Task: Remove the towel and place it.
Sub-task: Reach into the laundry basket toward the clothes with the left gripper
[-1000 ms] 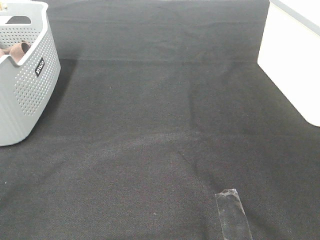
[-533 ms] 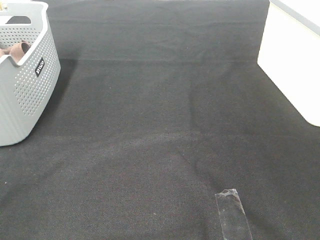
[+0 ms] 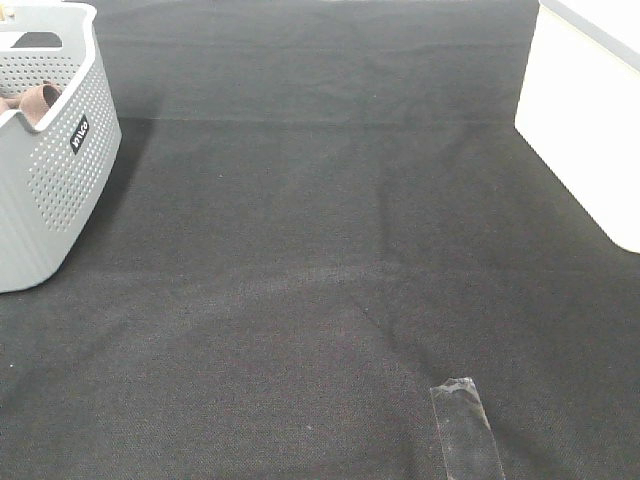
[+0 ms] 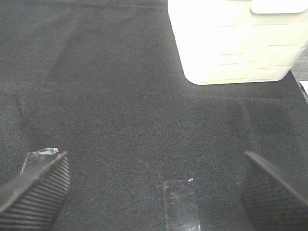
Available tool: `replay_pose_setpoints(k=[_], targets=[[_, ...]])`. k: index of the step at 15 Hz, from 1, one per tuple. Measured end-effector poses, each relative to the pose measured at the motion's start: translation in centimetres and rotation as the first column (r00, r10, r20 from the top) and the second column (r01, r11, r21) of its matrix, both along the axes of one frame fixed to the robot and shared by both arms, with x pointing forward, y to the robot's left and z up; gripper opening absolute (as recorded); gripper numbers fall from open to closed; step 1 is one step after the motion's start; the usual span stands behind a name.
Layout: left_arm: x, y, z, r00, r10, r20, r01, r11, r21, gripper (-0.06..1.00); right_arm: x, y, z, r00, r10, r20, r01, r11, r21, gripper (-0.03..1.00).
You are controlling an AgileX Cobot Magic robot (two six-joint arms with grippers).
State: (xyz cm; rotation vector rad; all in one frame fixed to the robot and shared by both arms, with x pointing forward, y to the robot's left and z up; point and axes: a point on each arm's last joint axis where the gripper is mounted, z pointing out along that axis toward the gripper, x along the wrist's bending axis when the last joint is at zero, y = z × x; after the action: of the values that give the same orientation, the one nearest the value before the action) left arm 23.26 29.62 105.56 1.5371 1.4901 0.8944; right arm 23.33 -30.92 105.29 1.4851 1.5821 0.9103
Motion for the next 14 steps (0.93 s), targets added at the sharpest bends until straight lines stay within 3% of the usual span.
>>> replay_pose_setpoints(k=[14], targets=[[0.0, 0.0, 0.0, 1.0, 0.001, 0.0, -0.001, 1.0, -0.002, 0.99, 0.0, 0.0, 0.0, 1.0, 0.0, 0.0, 0.0, 1.0, 0.0, 0.9]])
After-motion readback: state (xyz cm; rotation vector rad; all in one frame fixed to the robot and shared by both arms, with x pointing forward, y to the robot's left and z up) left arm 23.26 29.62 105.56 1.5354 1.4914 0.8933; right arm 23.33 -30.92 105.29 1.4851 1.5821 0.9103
